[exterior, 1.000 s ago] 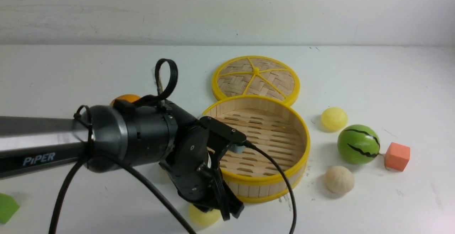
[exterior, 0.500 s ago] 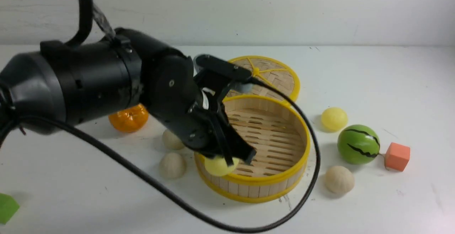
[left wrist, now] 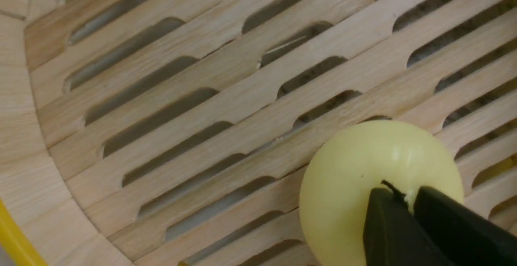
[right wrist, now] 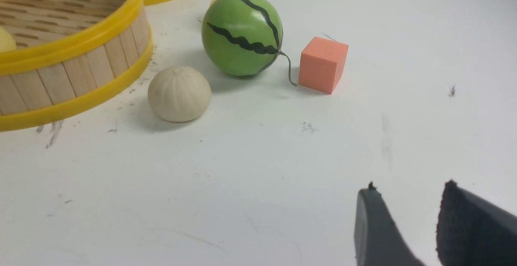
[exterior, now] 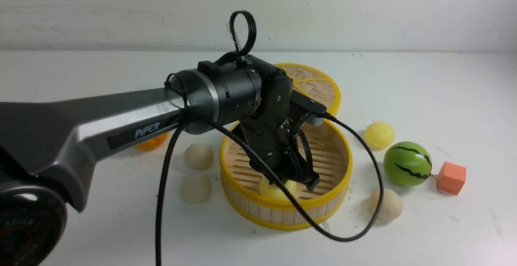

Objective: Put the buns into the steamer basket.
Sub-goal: Use the left arm to put the steamed stuffed bun into the steamer, then use the left arm to grab a steamed stuffed bun

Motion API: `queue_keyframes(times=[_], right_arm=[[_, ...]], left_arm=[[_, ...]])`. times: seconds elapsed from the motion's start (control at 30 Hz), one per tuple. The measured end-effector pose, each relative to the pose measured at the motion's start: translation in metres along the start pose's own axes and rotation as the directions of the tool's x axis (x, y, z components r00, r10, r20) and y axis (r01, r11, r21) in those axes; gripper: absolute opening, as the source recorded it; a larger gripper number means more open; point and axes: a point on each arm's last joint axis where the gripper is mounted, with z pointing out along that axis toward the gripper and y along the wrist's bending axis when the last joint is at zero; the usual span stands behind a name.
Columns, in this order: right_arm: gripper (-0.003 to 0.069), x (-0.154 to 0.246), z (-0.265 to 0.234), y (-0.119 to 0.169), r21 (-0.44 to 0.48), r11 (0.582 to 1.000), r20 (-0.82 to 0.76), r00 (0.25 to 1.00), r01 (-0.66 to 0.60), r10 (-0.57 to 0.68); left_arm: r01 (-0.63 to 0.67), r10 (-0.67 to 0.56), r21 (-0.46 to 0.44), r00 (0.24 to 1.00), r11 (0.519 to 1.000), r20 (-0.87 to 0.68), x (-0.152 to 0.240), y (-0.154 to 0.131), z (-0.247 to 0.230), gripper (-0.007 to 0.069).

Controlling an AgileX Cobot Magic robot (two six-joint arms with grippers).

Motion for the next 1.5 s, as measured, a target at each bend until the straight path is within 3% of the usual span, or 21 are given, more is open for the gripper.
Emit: queue_keyframes(times=[0.17,0.23,0.3,0.4,0.47,0.5,0.63,0.77,1.0,1.17,1.37,1.5], right_arm=[[0.0239,0.000,0.000,0.000,0.000,1.000,0.000,1.000,0.000,0.000],[0.0239,0.000,0.000,0.000,0.000,1.000,0.000,1.000,0.000,0.000],[0.0239,0.000,0.000,0.000,0.000,1.000,0.000,1.000,0.000,0.000],[0.0239,0.000,0.000,0.000,0.000,1.000,0.000,1.000,0.000,0.000],[0.0239,0.000,0.000,0.000,0.000,1.000,0.000,1.000,0.000,0.000],[0.0239,0.000,0.000,0.000,0.000,1.000,0.000,1.000,0.000,0.000],[0.0239,0.000,0.000,0.000,0.000,1.000,0.000,1.000,0.000,0.000],[0.0239,0.000,0.000,0.000,0.000,1.000,0.000,1.000,0.000,0.000],[0.0239,0.000,0.000,0.000,0.000,1.000,0.000,1.000,0.000,0.000],[0.0239,0.000,0.000,0.000,0.000,1.000,0.000,1.000,0.000,0.000],[0.0239,0.000,0.000,0.000,0.000,1.000,0.000,1.000,0.000,0.000],[0.0239,0.000,0.000,0.000,0.000,1.000,0.000,1.000,0.000,0.000]], left_arm=[[0.033,-0.033,0.002,0.999,0.999,-0.005,-0.003,0.000,-0.035,0.0301],[0.050,-0.050,-0.006,0.999,0.999,0.007,0.000,0.003,-0.068,0.0328],[0.065,-0.065,-0.010,0.998,0.998,0.006,0.004,0.007,-0.084,0.0318],[0.160,-0.160,-0.040,0.987,0.986,0.009,0.029,0.040,-0.119,0.0209],[0.200,-0.201,-0.051,0.980,0.978,-0.004,0.040,0.053,-0.116,0.0157],[0.253,-0.256,-0.063,0.966,0.965,-0.030,0.055,0.070,-0.103,0.0081],[0.267,-0.270,-0.063,0.962,0.962,-0.046,0.072,0.084,-0.072,-0.0012],[0.263,-0.266,-0.051,0.963,0.963,-0.041,0.070,0.086,-0.047,0.0003],[0.343,-0.347,-0.060,0.936,0.937,-0.063,0.073,0.111,-0.020,0.0169],[0.356,-0.359,-0.055,0.933,0.933,-0.041,0.071,0.113,-0.012,0.0242],[0.360,-0.362,-0.054,0.930,0.931,-0.054,0.073,0.114,0.000,0.0245],[0.351,-0.354,-0.054,0.934,0.935,-0.056,0.073,0.115,0.003,0.0202]])
